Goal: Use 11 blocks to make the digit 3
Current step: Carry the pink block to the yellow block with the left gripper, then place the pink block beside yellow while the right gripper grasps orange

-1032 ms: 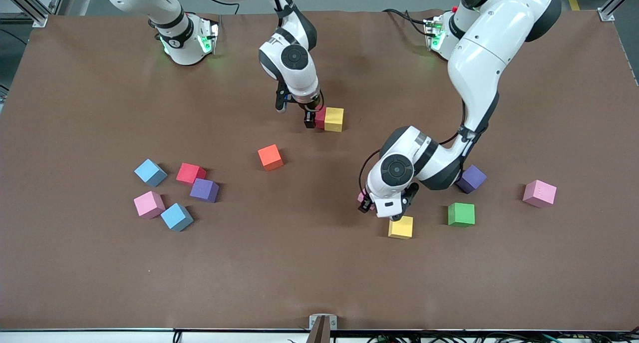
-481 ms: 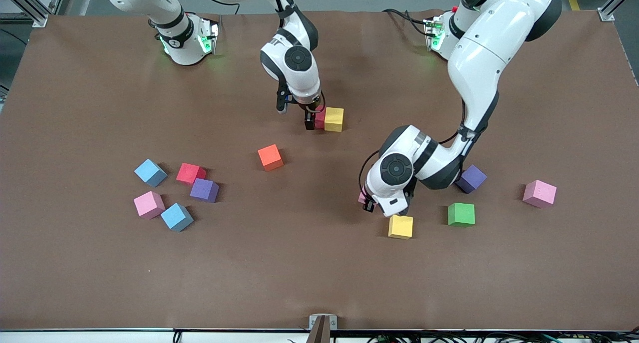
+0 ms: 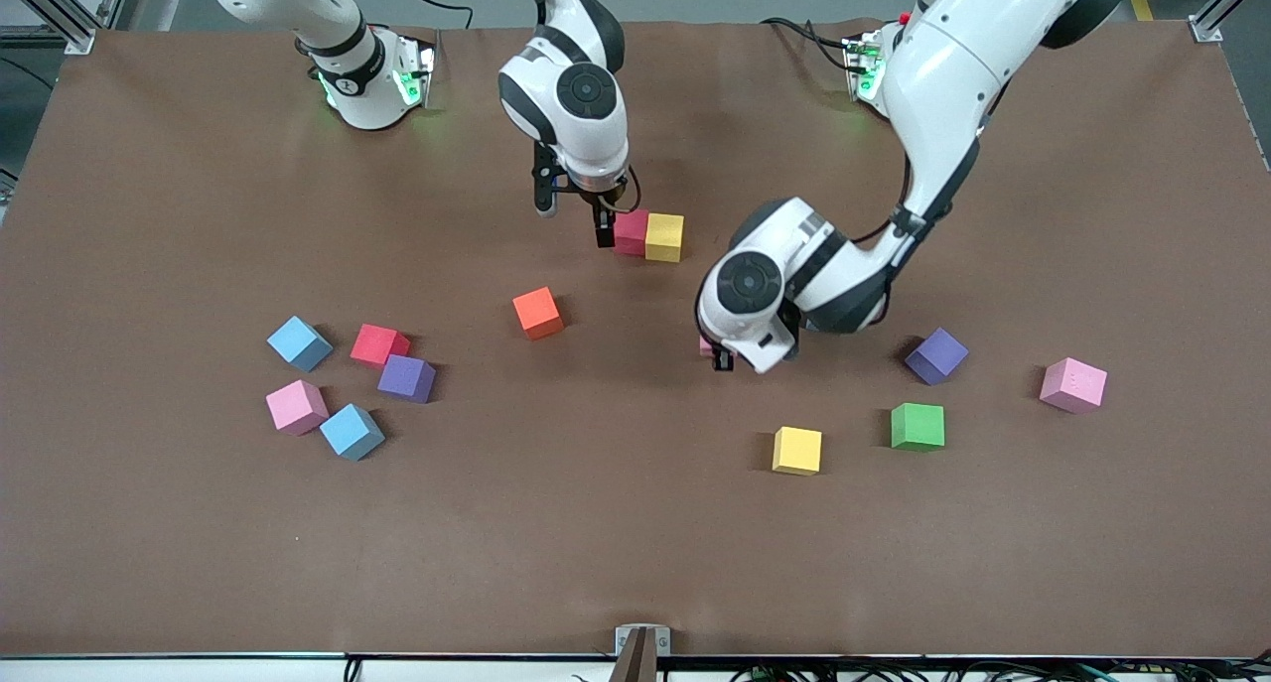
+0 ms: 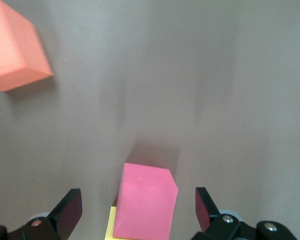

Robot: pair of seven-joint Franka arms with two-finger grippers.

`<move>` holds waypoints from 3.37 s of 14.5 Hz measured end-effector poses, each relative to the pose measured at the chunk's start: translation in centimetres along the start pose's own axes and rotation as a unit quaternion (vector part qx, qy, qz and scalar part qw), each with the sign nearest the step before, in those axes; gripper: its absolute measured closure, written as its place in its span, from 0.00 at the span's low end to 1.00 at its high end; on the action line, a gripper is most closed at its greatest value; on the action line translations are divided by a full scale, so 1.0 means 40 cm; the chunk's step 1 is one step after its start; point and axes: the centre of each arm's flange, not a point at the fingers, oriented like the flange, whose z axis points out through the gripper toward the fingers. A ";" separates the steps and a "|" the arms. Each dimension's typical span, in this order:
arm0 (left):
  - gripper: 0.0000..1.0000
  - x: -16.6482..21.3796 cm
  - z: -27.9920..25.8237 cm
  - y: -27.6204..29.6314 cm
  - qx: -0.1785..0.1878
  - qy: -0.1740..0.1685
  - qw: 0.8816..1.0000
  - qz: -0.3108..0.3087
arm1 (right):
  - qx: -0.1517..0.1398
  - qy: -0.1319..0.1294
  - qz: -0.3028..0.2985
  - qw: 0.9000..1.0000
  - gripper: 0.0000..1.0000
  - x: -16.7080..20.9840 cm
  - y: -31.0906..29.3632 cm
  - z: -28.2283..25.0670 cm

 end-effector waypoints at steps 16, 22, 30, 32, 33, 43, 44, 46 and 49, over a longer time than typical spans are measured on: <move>0.44 -0.024 0.131 -0.353 -0.032 -0.026 0.998 -0.040 | -0.023 -0.004 -0.591 0.806 0.00 0.337 -0.271 -0.165; 0.44 -0.027 0.159 -0.387 -0.026 -0.021 0.999 -0.030 | 0.019 0.016 -0.760 0.649 0.00 0.334 -0.337 -0.076; 0.44 -0.041 0.169 -0.414 -0.028 -0.026 0.999 -0.021 | 0.023 0.030 -0.825 0.564 0.00 0.281 -0.344 0.085; 0.44 -0.047 0.171 -0.422 -0.028 -0.026 0.999 -0.018 | 0.018 0.029 -0.828 0.560 0.00 0.275 -0.338 0.108; 0.44 -0.048 0.172 -0.424 -0.028 -0.026 0.999 -0.017 | 0.017 0.029 -0.829 0.558 0.00 0.274 -0.337 0.113; 0.00 -0.054 0.174 -0.432 -0.027 -0.026 0.999 -0.014 | 0.011 0.029 -0.838 0.544 0.00 0.284 -0.330 0.158; 0.00 -0.059 0.172 -0.437 -0.027 -0.027 0.999 -0.011 | 0.009 0.028 -0.838 0.545 0.00 0.287 -0.327 0.163; 0.00 -0.073 0.159 -0.452 -0.030 -0.030 0.999 -0.004 | 0.006 0.027 -0.838 0.545 0.00 0.292 -0.322 0.171; 0.00 -0.081 0.115 -0.459 -0.046 -0.032 0.998 0.001 | 0.004 0.026 -0.838 0.546 0.12 0.296 -0.319 0.178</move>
